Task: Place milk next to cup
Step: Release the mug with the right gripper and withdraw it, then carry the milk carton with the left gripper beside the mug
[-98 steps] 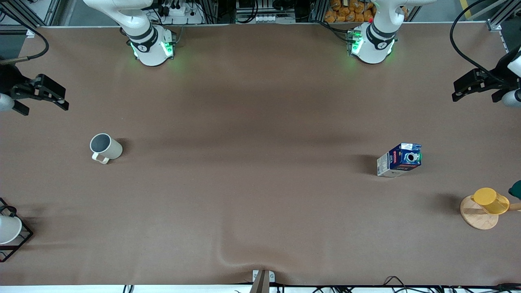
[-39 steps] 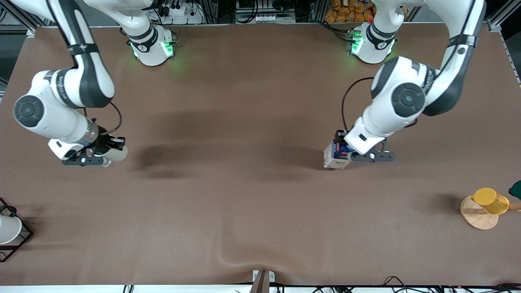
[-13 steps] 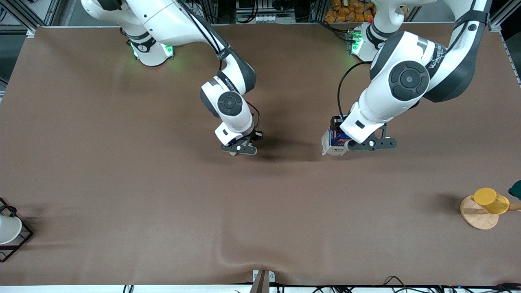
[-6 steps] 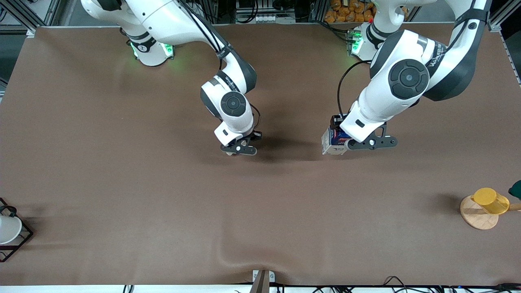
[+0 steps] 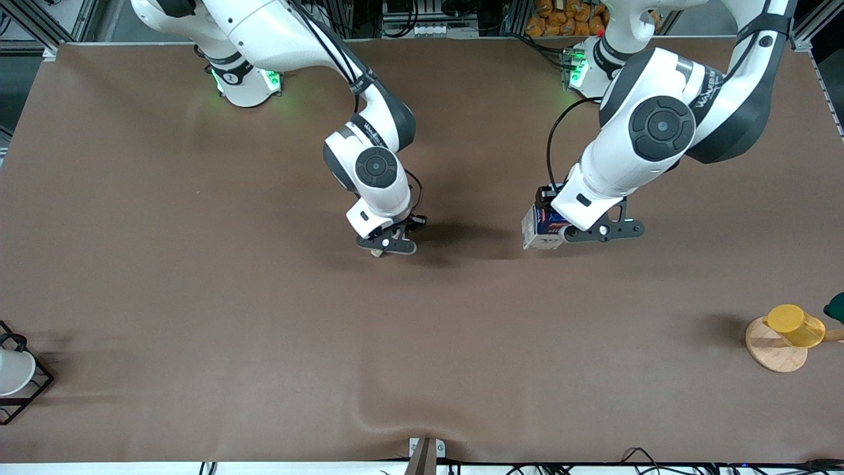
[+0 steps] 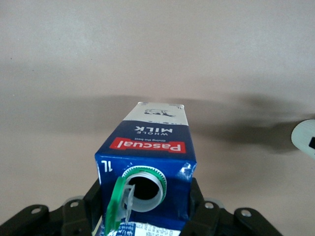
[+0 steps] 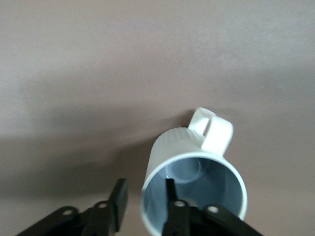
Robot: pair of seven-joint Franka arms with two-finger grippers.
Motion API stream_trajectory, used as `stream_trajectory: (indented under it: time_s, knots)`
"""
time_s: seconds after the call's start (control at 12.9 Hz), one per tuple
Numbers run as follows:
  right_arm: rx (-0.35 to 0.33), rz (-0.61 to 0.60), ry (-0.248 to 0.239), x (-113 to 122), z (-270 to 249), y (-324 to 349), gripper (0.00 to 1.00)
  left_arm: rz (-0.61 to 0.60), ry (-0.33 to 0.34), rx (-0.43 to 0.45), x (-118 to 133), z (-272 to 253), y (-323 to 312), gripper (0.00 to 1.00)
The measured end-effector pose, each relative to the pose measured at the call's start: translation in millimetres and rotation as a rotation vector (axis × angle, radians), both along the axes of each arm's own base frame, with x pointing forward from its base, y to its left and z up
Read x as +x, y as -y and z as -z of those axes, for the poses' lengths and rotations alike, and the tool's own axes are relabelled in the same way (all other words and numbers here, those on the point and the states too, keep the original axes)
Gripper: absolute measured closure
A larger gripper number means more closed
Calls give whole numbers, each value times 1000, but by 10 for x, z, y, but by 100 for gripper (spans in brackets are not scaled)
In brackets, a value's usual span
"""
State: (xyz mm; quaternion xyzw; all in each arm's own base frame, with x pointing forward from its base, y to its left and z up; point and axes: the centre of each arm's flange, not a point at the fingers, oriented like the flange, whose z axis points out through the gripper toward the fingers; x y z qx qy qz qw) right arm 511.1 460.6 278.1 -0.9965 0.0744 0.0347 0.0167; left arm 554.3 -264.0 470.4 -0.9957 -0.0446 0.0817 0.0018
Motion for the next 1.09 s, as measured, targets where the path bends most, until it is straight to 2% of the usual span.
stream_trajectory:
  time_s: [0.16, 0.23, 0.31, 0.39, 0.54, 0.7, 0.85, 1.09]
  knots:
    - [-13, 1, -9, 48, -507, 111, 34, -7, 4, 0, -53, -36, 99, 30]
    - [-24, -11, -16, 104, -778, 274, 26, -12, 6, -2, -101, -60, 192, 30]
    - [-34, -25, -24, 189, -1011, 507, 12, -17, 7, -3, -162, -85, 303, 30]
    - [-35, -17, -26, 321, -1234, 819, 3, -20, 8, -5, -237, -107, 431, 30]
    - [-15, 36, -1, 628, -1647, 1651, 0, -26, 8, -7, -442, -153, 753, 30]
    - [4, 37, 30, 786, -2004, 2475, 0, -26, 11, -10, -718, -207, 1169, 30]
    - [8, 56, 35, 776, -2311, 3068, 0, -9, 14, -22, -990, -258, 1607, 30]
    - [8, 78, 15, 664, -2687, 3841, 0, 1, -2, -46, -1323, -191, 2198, 30]
